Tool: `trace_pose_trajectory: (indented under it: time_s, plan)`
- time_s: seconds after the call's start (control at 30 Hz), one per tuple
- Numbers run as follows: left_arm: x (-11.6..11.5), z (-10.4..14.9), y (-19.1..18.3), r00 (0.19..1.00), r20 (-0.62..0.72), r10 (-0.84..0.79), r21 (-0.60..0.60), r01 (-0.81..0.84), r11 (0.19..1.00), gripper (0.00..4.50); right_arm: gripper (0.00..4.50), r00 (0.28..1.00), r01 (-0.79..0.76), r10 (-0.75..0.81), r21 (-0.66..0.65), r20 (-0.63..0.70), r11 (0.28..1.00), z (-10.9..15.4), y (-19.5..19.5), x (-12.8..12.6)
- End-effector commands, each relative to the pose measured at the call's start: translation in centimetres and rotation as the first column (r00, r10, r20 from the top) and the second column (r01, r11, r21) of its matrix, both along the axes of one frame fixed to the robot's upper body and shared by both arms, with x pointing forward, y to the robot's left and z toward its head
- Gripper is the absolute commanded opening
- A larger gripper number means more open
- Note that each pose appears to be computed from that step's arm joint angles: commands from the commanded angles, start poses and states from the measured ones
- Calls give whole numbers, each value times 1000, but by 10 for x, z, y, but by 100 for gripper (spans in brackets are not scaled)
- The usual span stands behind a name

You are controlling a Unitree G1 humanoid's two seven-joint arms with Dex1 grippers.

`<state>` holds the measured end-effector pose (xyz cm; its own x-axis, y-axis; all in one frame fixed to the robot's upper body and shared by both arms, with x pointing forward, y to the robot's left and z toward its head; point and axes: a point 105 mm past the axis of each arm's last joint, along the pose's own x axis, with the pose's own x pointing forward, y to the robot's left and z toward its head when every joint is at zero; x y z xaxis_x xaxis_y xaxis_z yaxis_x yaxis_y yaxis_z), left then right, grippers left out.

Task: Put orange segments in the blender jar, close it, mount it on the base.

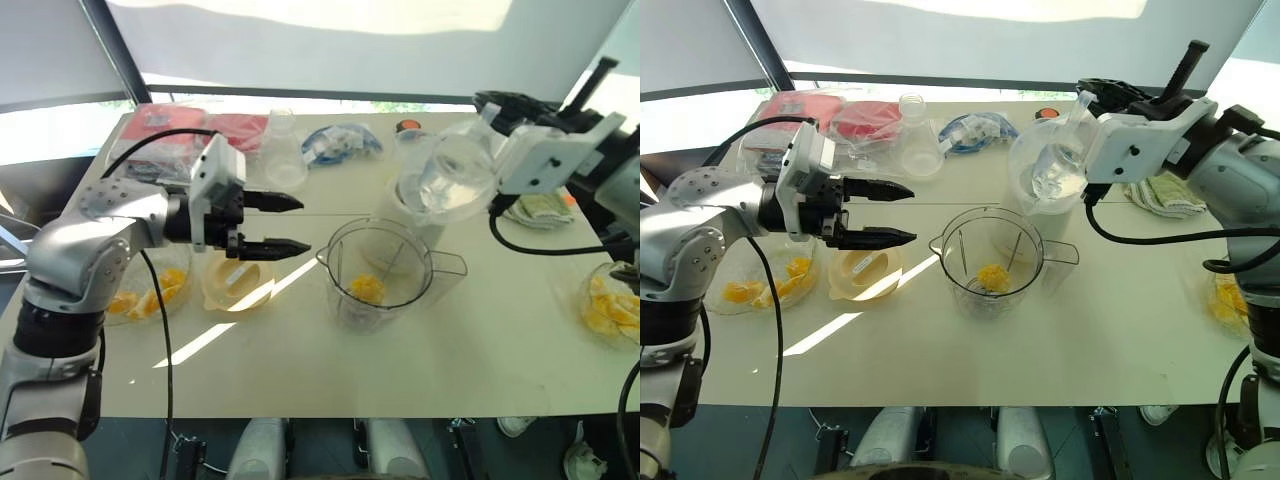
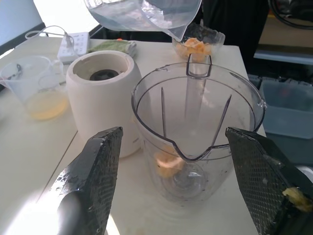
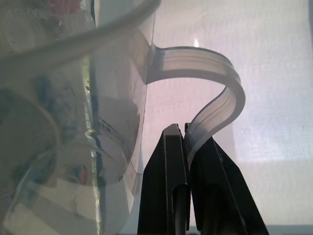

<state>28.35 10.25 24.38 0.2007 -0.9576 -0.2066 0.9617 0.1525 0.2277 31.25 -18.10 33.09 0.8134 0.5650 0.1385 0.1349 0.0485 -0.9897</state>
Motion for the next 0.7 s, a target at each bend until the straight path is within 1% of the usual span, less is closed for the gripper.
trace_pose_trajectory:
  time_s: [0.03,0.23,0.33,0.4,0.47,0.57,0.6,0.67,0.7]
  plan:
    - [-2,6,-3,999,39,-13,0,13,1000,348,2,996,-14,15,-9,93,1000,20,5,-9]
    - [0,5,-5,999,42,-15,0,15,1000,348,2,993,-14,19,-39,117,999,22,9,-10]
    - [0,5,-5,999,43,-15,1,15,1000,348,2,994,-21,22,-8,108,1000,23,9,-10]
    - [0,5,-5,999,44,-14,0,14,1000,348,2,998,-39,31,150,56,988,25,5,-9]
    - [1,4,-4,999,43,-12,1,12,1000,348,2,997,-45,62,330,-41,943,22,-1,-8]
    - [2,4,-4,999,42,-11,2,11,1000,348,2,982,-15,115,541,-153,841,14,-12,-9]
    - [2,3,-4,999,42,-12,2,11,1000,348,2,977,-2,126,580,-174,815,12,-15,-10]
    - [2,3,-5,999,41,-12,0,12,1000,348,2,968,36,147,690,-204,723,9,-25,-12]
    - [2,3,-5,999,41,-13,-1,13,1000,348,2,966,49,153,725,-211,687,8,-29,-13]
